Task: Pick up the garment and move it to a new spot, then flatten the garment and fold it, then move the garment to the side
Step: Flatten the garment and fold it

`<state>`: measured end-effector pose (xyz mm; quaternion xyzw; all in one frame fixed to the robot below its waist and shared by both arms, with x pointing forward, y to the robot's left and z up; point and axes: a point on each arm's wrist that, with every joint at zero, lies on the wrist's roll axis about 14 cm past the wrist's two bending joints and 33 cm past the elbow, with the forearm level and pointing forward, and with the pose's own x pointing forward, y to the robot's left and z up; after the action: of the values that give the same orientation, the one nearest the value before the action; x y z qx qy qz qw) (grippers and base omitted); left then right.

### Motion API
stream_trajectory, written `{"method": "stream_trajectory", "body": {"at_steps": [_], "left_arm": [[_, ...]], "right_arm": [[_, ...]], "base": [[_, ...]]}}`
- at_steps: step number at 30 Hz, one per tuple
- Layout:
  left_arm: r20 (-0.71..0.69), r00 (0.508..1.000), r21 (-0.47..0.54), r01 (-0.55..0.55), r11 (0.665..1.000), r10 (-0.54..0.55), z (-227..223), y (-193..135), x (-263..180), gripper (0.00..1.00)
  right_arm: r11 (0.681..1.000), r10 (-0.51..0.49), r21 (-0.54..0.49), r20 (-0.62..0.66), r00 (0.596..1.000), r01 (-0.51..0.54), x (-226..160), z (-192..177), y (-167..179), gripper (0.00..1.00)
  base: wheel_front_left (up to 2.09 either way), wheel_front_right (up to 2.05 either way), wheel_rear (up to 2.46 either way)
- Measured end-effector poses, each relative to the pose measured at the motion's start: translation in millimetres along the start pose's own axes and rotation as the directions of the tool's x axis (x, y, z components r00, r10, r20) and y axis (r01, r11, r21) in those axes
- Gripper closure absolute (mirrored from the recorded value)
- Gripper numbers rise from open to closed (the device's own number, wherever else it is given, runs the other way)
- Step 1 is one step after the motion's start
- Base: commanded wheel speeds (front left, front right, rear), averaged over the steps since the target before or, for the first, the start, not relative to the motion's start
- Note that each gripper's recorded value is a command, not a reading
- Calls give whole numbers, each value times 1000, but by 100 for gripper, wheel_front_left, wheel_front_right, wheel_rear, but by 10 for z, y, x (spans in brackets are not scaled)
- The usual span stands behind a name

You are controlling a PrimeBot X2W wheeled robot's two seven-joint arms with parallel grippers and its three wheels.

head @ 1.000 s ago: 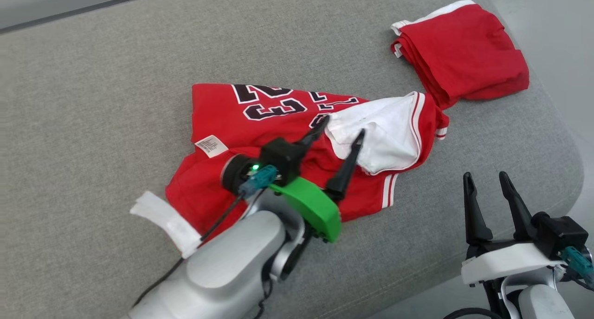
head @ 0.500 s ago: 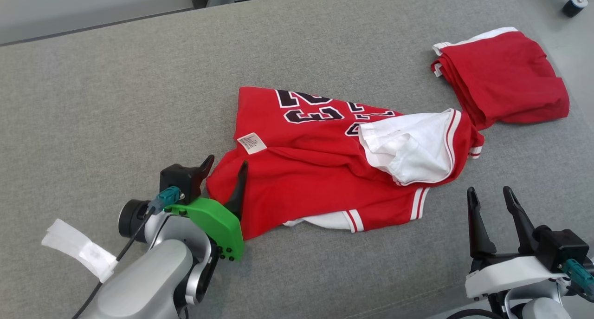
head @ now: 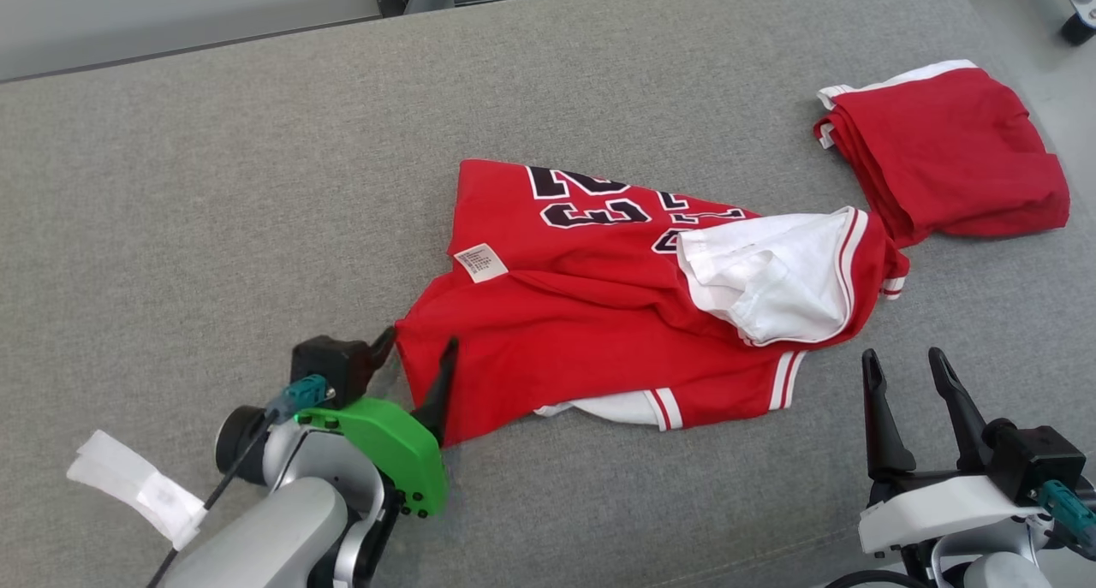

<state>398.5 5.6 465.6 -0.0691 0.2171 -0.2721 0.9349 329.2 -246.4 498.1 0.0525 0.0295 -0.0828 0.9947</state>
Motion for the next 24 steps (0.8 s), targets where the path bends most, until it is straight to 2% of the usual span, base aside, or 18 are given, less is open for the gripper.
{"method": "stream_trajectory", "body": {"at_steps": [5,11,12,13,14,21,24], "left_arm": [[-21,999,-16,-44,999,43,-23,147,-3,0],[-55,998,-57,-7,998,3,-78,67,-4,0],[-53,999,-60,0,998,-3,-74,49,-1,20],[-42,999,-69,14,998,-17,-48,8,10,76],[-39,999,-75,22,997,-25,-39,-14,15,100],[-1,998,-93,66,993,-67,72,-128,80,100],[66,996,-100,62,993,-56,286,-106,153,100]], "right_arm": [[1000,-3,-1,-1,1000,3,-9,-1,-9,0],[1000,-6,-5,-3,1000,6,-19,-8,-23,0],[1000,-7,-5,-4,1000,7,-20,-10,-24,0],[1000,-7,-5,-4,1000,7,-21,-10,-25,0],[1000,-7,-5,-4,1000,7,-22,-9,-24,0],[1000,-11,-5,-4,1000,11,-27,-10,-37,0],[1000,-13,-6,-5,1000,13,-28,-10,-44,0]], "base": [[0,0,0],[0,0,0],[0,0,0],[0,0,0],[0,0,0],[0,0,0],[0,0,0]]}}
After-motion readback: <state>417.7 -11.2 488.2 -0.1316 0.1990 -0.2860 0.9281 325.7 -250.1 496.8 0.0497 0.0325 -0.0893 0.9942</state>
